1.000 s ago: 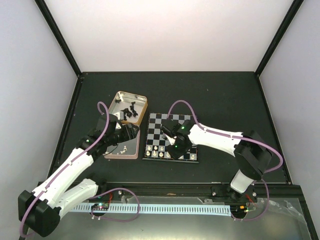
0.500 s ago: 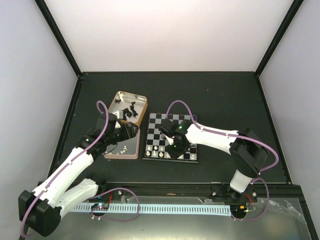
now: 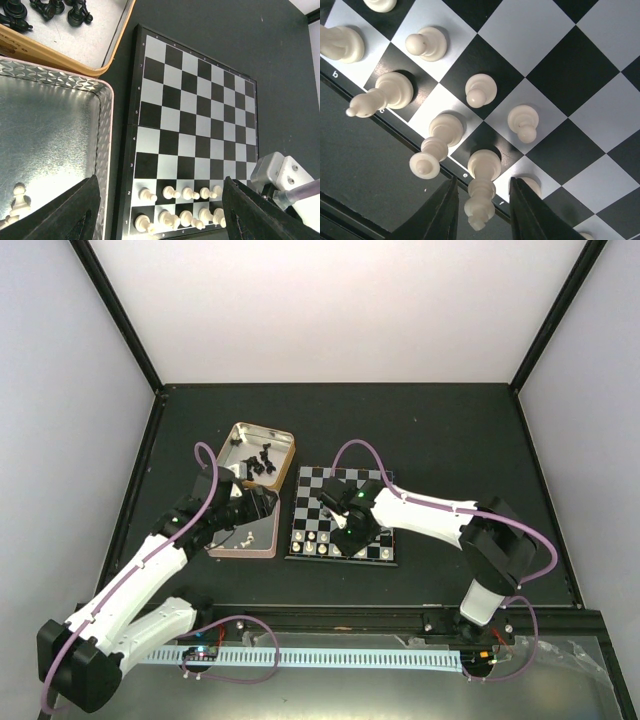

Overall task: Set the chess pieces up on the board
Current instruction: Place the chess piece on the chessboard, then pick up the chess piece from the storage box.

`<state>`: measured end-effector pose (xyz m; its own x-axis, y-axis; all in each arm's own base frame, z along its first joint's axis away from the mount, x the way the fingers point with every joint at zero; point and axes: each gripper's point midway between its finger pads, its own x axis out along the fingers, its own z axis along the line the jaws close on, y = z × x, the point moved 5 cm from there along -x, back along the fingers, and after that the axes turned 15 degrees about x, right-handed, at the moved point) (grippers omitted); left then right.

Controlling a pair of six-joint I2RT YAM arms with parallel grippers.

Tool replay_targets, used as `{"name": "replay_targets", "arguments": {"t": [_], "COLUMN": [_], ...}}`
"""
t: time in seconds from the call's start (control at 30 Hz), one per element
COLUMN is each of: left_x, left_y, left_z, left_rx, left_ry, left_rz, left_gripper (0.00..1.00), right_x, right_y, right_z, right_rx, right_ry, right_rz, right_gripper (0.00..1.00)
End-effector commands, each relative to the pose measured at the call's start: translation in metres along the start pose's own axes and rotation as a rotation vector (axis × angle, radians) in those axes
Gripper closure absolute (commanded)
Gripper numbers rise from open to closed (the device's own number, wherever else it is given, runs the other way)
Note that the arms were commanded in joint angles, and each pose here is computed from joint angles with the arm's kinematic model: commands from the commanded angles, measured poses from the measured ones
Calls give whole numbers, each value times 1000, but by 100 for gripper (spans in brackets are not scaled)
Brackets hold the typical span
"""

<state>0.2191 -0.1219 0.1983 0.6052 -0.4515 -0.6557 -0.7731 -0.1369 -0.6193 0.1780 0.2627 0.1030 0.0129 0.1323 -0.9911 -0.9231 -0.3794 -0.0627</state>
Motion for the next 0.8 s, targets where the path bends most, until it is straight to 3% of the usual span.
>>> {"name": "replay_targets", "arguments": {"t": [0.0,0.2,0.37,0.57,0.77], "left_x": [-10,-13,-14,-3,11], "left_y": [-11,-11,-4,23,47], "left_z": [-5,-2,10,36,53], "left_rx": [16,15,30,31,23], "left_ry": [11,-12,-77,-213,-287], "left_rz": [-28,-29,-28,83,223], "left_gripper": [31,31,31,31,41], "right_x": [-21,-48,-75,-90,-80], "right_y": [-8,-10,-12,-6,1], "right_z": [9,7,-3,-22,-32], "right_rx": [11,60,141,267,314], "right_ry": [-48,-67,-86,-113,-124], "right_rz": [-73,-171,-330,-474,-498], "right_gripper": [69,64,60,58,58]}}
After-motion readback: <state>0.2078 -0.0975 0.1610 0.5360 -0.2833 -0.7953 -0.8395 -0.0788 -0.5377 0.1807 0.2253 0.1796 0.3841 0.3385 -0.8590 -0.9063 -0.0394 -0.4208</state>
